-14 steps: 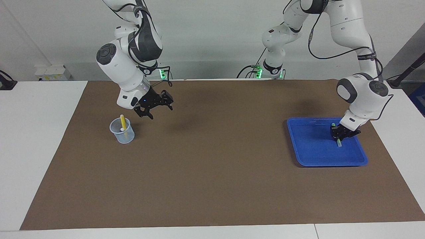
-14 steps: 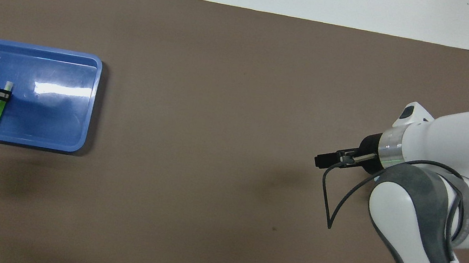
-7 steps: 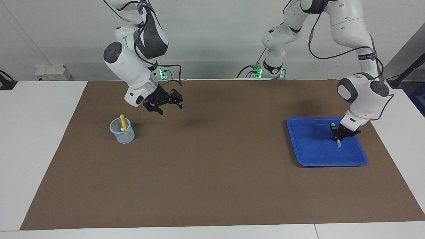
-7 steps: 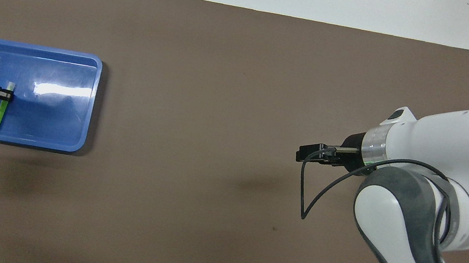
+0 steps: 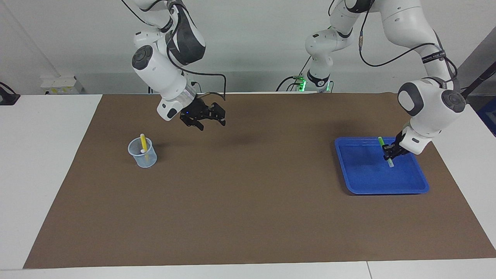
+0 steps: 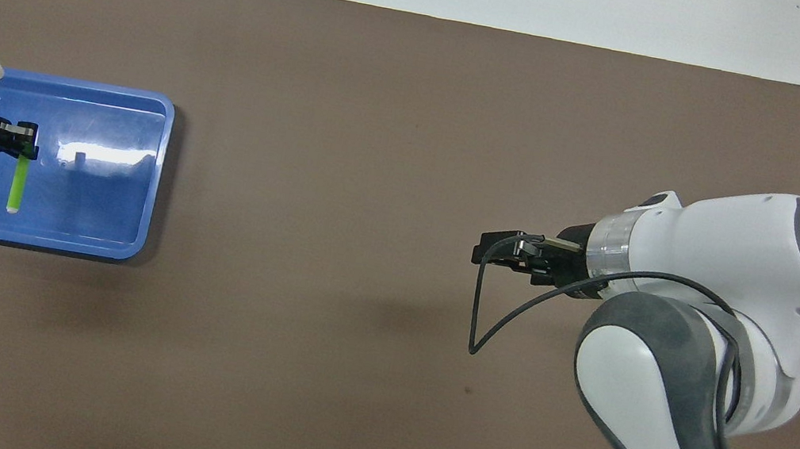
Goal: Transfer and insert pens with both arms
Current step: 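Grasp the green pen with the left gripper while the right gripper returns, then carry the green pen toward the right gripper with the left gripper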
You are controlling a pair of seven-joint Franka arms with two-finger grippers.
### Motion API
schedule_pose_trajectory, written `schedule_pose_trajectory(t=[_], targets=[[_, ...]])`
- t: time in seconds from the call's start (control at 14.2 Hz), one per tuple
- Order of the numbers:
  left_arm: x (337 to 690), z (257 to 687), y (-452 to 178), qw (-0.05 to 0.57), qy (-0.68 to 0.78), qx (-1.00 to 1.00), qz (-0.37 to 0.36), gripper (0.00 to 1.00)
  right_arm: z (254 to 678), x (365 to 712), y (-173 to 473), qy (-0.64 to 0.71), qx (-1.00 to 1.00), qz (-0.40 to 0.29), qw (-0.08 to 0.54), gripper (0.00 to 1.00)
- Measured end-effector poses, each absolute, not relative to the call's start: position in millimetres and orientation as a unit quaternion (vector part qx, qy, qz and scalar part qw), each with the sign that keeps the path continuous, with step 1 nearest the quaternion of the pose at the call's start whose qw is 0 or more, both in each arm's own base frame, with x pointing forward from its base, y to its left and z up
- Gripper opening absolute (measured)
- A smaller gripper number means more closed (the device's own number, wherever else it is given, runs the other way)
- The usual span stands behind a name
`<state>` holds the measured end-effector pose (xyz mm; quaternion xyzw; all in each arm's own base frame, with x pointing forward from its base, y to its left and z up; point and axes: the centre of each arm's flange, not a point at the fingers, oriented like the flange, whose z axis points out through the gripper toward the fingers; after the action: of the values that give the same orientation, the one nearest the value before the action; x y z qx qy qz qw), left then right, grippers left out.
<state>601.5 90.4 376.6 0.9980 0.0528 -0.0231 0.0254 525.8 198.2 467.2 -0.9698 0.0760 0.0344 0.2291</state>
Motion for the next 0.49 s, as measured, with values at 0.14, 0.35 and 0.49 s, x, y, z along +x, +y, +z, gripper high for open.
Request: schedule_pose_trajectory(t=[0.14,0.35,0.49], targets=[[597.8,393.6,76.7,0.056,0.129,0.990,-0.026,0.19,469.7,523.6,210.1,0.106,-0.964,0.038,0.240,1.00],[595.9,414.8,47.9,0.094,0.232,0.968,-0.031,0.19,473.7,519.9,229.1,0.142,-0.956,0.038,0.252,1.00],[594.9,425.9,22.3,0.118,0.299,0.946,-0.041,0.19,475.2,517.8,237.3,0.159,-0.953,0.038,0.255,1.00]])
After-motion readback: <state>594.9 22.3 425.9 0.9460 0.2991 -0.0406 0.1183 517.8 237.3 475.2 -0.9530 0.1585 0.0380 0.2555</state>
